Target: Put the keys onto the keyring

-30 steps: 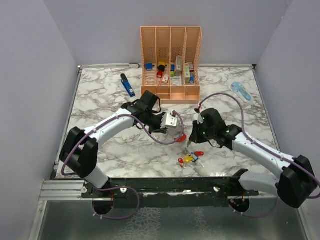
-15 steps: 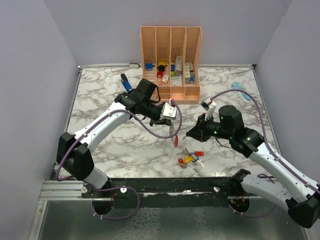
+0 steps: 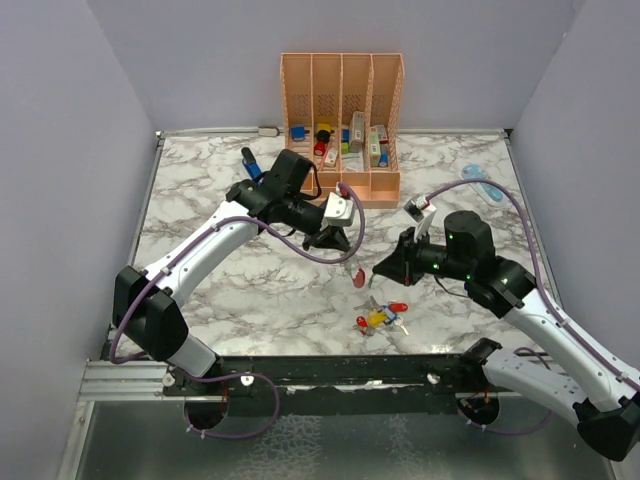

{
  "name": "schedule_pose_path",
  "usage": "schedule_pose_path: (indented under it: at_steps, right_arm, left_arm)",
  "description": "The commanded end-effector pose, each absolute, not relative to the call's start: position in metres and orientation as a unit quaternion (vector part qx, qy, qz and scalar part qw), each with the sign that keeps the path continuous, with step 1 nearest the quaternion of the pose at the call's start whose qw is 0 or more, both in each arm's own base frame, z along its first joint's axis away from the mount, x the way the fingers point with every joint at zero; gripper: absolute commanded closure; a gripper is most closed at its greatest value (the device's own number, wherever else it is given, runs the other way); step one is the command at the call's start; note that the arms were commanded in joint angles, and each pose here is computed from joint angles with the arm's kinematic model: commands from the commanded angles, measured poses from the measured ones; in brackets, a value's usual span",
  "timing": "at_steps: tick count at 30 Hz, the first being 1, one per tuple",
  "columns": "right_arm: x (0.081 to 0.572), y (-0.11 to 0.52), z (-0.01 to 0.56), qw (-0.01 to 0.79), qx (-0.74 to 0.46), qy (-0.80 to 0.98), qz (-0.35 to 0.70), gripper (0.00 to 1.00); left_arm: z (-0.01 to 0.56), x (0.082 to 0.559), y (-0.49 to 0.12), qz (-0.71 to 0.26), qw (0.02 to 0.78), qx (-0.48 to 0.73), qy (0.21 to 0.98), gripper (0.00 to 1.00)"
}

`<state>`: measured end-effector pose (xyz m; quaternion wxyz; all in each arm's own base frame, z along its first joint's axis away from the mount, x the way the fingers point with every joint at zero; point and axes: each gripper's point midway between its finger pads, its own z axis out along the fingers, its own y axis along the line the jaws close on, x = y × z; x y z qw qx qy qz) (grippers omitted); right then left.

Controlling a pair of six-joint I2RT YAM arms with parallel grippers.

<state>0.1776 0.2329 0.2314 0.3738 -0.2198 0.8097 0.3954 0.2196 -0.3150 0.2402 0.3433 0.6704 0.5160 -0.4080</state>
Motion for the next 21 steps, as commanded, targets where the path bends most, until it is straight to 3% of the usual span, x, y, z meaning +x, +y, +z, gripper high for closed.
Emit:
schedule_pose_path:
  at_steps: [1,21]
  right_arm:
    - [0.172,0.238,0.251,0.380,-0.228,0.793,0.419,0.99]
    - [0.175,0.226,0.266,0.428,-0.221,0.778,0.403,0.99]
  left_arm:
    - [0.268,0.201,-0.318,-0.468,0.338,0.650,0.493,1.00]
    - [0.314,0.158,-0.324,-0.679,0.280,0.584,0.345,1.00]
